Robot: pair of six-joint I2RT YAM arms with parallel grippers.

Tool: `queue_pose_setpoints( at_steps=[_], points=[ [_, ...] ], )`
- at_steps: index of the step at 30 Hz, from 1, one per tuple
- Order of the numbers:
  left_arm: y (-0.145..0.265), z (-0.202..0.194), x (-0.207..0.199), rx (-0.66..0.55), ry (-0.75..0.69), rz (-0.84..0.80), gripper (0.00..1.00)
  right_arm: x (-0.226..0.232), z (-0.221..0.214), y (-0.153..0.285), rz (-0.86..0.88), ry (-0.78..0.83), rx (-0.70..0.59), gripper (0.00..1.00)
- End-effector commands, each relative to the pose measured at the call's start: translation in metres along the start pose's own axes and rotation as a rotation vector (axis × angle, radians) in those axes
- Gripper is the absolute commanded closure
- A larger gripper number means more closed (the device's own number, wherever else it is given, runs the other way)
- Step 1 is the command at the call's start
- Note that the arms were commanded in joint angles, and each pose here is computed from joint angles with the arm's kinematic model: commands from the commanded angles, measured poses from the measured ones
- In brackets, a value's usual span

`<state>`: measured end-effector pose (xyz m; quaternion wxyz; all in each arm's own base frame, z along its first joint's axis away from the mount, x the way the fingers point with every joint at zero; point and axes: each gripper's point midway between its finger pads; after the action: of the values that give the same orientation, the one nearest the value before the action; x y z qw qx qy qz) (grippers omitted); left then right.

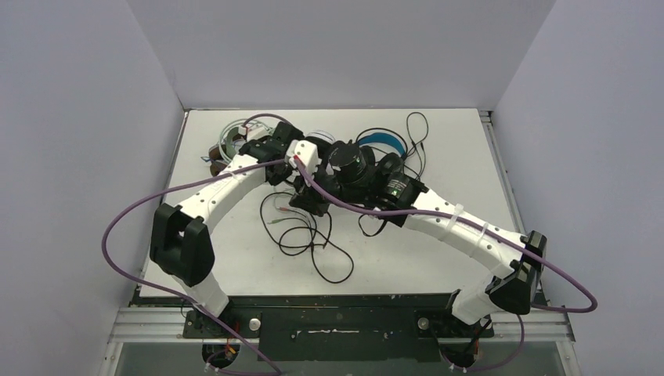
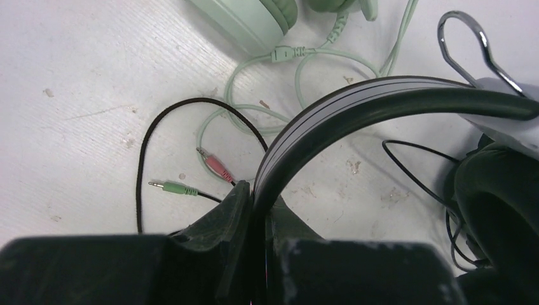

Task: Wrap the headphones
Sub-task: Wrap the headphones cable around the headphones.

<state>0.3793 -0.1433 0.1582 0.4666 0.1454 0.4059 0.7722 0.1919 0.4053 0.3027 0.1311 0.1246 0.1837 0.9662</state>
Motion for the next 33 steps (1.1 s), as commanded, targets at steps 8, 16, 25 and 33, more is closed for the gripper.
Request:
queue_pose_setpoints(
  at_steps=[8,16,25,33],
  points=[
    [0.002,0.026,0.006,-0.251,-0.053,0.029,1.0,-0.056,0.062,0.061,-0.214,0.051,-0.141,0.98],
    [0.048,0.014,-0.018,-0.456,-0.411,-0.123,1.0,-0.101,0.048,0.077,-0.377,0.059,-0.062,0.95],
    [0.087,0.004,-0.009,-0.525,-0.752,-0.279,1.0,-0.141,0.035,0.089,-0.543,0.012,-0.023,0.94],
    [0.107,-0.011,-0.006,-0.494,-1.003,-0.423,1.0,-0.166,0.018,0.091,-0.611,-0.044,0.005,0.9]
  ],
)
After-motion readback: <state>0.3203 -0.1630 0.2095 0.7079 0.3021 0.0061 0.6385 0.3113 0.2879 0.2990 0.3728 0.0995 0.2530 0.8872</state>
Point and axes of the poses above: each gripper's point midway between its finger pads, its own y axis back along the fingers, its own x axis along the line the jaws close on, z = x × y, and after that the axes turned 7 degrees about -y, right-handed
